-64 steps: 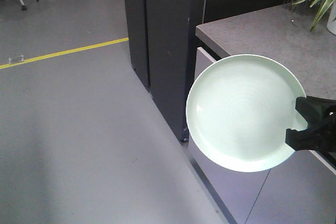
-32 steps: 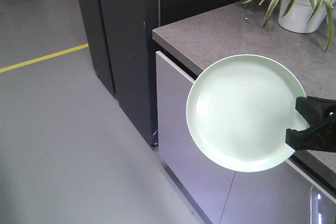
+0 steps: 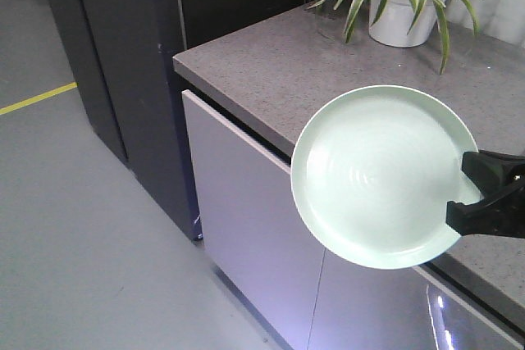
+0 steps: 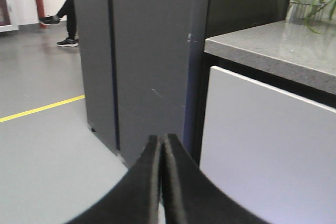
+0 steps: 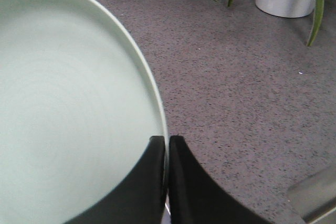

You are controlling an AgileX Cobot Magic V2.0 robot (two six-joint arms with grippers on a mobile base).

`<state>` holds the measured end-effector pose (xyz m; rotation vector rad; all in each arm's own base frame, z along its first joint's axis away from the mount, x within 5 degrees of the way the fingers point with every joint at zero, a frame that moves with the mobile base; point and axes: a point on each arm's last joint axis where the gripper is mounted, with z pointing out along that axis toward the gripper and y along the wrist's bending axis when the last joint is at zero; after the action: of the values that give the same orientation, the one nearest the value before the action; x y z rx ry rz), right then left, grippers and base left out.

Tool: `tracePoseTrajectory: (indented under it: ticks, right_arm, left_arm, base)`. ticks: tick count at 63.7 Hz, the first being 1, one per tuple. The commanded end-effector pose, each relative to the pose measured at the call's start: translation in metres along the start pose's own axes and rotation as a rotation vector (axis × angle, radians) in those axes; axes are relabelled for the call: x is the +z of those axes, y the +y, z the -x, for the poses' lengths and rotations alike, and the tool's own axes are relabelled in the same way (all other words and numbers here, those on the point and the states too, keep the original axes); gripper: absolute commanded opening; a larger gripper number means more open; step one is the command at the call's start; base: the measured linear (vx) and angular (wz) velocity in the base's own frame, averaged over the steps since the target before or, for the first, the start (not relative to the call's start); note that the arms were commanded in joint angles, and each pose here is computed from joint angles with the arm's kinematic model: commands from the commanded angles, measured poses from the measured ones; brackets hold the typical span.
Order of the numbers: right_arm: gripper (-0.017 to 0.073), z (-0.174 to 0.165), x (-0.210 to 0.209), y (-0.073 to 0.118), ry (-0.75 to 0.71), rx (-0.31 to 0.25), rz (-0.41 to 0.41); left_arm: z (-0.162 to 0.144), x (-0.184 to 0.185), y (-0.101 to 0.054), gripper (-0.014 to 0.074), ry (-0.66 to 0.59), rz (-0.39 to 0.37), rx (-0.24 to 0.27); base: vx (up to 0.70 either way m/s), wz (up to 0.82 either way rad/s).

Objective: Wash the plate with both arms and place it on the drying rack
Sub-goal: 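Turn the base toward the counter with the sink, plate held in right gripper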

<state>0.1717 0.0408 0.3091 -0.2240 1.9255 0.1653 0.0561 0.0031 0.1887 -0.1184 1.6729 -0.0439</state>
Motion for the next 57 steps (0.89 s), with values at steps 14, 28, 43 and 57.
tracePoseTrajectory:
  ticks: [14, 28, 43, 57]
  right_arm:
    - [-0.0006, 0.0181, -0.0048, -0.0012, -0.119, -0.011, -0.010]
    - [-0.0006, 0.0181, -0.0048, -0.0012, -0.119, -0.011, -0.010]
    - [-0.0006, 0.0181, -0.0048, -0.0012, -0.119, -0.011, -0.010]
    - [-0.0006, 0.0182, -0.0048, -0.0012, -0.120, -0.011, -0.010]
  left_arm:
    - [0.0020, -0.0003, -0.0010, -0.0005, -0.070, -0.017, -0.008]
    - [0.0020, -0.0003, -0.0010, -0.0005, -0.070, -0.017, -0.008]
    - [0.0020, -0.0003, -0.0010, -0.0005, -0.070, -0.017, -0.008]
    - [0.0020, -0.0003, -0.0010, -0.0005, -0.070, -0.017, -0.008]
  base:
    - [0.07, -0.30]
    - [0.08, -0.33]
    - [0.08, -0.34]
    - [0.07, -0.31]
